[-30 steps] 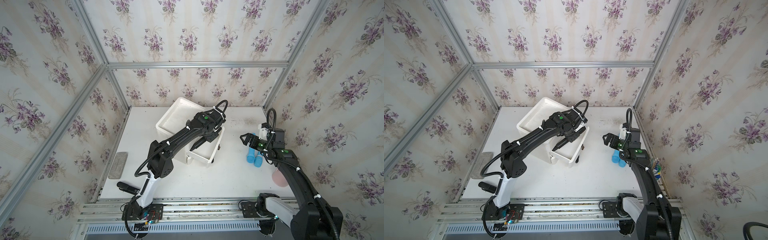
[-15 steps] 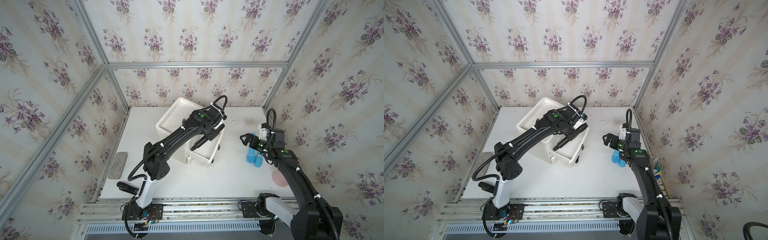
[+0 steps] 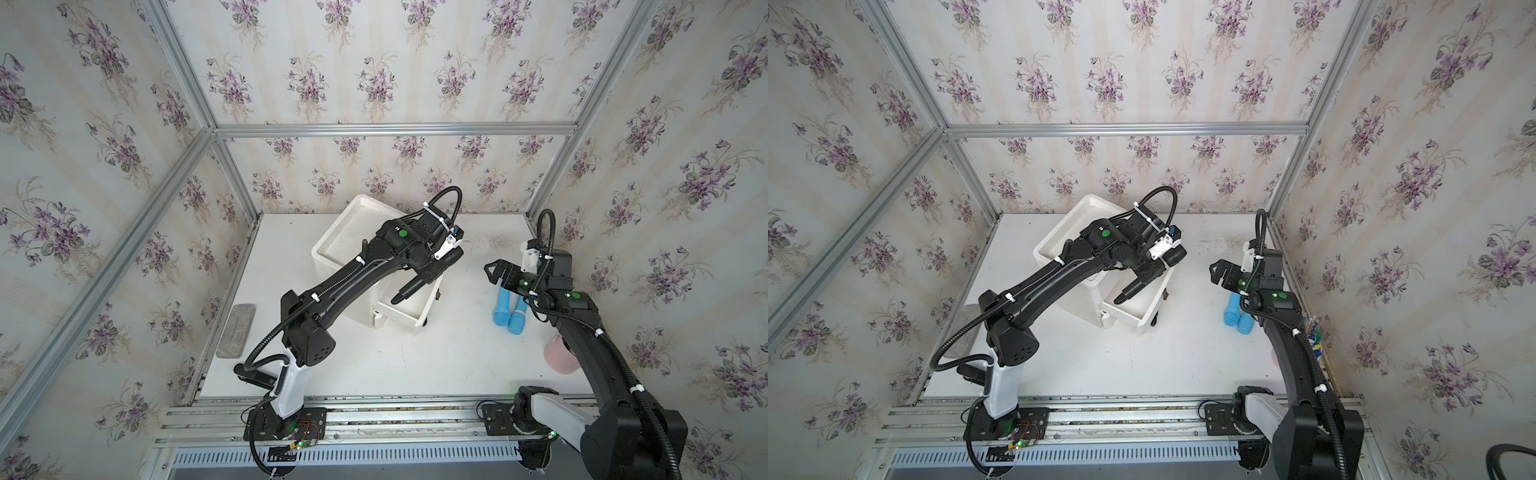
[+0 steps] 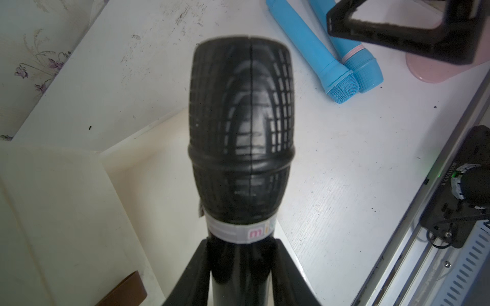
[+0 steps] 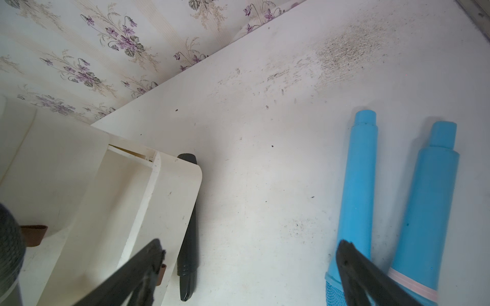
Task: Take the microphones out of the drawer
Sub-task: Pick up the microphone from the drawer, then place the microphone at the center of the board.
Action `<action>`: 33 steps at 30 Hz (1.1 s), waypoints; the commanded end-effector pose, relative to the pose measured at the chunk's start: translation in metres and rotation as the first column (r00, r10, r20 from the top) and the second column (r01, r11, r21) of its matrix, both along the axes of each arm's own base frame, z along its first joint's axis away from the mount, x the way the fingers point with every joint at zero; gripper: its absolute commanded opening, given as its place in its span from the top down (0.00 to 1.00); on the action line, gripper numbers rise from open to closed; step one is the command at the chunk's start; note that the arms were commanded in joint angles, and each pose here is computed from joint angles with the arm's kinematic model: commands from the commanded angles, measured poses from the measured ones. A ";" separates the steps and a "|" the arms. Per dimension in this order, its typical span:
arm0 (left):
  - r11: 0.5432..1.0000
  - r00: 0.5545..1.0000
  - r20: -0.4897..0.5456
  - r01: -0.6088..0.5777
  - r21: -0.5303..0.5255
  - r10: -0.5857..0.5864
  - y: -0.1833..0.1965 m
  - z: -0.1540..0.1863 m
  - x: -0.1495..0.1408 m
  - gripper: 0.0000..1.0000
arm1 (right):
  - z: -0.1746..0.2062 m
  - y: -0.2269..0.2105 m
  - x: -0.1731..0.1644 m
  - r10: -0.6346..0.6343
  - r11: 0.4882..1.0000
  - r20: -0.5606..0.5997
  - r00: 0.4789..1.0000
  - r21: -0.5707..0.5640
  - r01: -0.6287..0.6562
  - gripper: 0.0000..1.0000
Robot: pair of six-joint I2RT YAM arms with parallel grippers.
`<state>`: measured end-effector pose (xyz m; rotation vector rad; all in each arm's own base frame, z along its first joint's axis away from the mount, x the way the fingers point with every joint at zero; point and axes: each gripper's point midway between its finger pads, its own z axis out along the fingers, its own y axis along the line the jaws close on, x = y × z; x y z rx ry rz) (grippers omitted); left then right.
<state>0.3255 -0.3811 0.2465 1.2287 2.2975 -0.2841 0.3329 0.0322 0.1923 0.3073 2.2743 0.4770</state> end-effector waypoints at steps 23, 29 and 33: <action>0.957 0.953 -0.292 -0.009 -0.291 -0.080 -0.109 -0.027 -0.063 0.83 | 0.036 -0.056 -0.031 -0.206 0.960 0.004 0.978 -0.195 0.203 0.00; 0.952 0.945 -0.322 -0.050 -0.303 -0.053 -0.132 -0.055 -0.054 0.83 | 0.046 -0.056 -0.034 -0.198 0.961 0.012 0.980 -0.195 0.197 0.00; 0.947 0.940 -0.342 -0.098 -0.307 -0.014 -0.146 -0.076 -0.043 0.83 | 0.042 -0.050 -0.035 -0.177 0.969 0.006 0.984 -0.173 0.175 0.00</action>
